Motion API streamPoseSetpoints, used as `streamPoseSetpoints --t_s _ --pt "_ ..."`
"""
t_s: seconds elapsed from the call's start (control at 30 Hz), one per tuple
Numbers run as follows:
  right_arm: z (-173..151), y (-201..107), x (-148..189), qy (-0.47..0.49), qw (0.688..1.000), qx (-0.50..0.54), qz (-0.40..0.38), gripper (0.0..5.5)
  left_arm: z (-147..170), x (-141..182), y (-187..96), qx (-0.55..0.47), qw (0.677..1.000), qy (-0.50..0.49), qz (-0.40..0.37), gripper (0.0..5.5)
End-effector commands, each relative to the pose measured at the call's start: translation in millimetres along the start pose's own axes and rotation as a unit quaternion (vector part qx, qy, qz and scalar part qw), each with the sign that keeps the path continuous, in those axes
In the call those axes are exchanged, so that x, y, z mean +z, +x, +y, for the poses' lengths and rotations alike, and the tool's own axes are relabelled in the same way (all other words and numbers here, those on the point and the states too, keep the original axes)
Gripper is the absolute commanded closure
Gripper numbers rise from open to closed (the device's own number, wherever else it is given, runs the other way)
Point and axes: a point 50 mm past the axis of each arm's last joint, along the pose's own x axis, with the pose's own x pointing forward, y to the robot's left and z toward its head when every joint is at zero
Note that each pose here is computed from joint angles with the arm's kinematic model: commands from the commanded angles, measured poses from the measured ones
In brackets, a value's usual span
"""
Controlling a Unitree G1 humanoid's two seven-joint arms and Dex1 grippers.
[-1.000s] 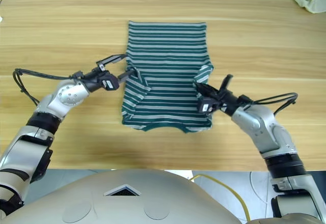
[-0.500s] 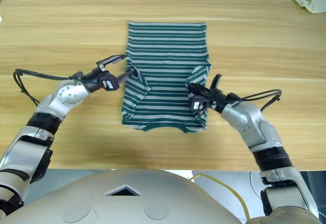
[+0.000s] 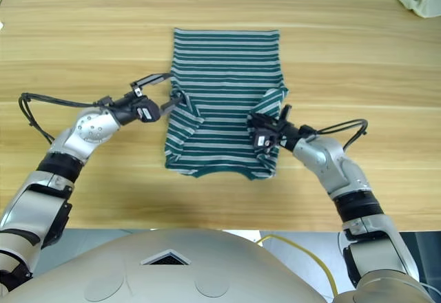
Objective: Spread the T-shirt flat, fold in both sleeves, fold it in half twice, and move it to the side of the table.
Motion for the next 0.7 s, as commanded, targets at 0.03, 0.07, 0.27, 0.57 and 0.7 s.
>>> streamPoseSetpoints --t_s 0.03,0.07,0.27,0.57,0.7 --pt "-9 -3 7 0.023 0.999 -0.020 -0.039 3.89 1 3 -4 -0.021 0.999 -0.020 -0.013 1.53" --pt "-13 -3 11 0.030 0.998 -0.030 -0.054 3.68 0 3 -5 -0.023 0.999 -0.023 -0.014 1.34" --pt "-40 -16 24 0.061 0.986 -0.115 -0.107 2.75 -4 12 -10 -0.026 0.997 -0.057 -0.049 0.50" --pt "-31 -96 -17 -0.032 0.998 0.004 0.059 1.47 1 -9 -85 -0.148 0.982 0.037 0.111 0.10" --pt "5 -119 -11 -0.030 0.990 0.125 0.066 1.47 -26 11 -107 -0.234 0.966 0.026 0.106 0.10"
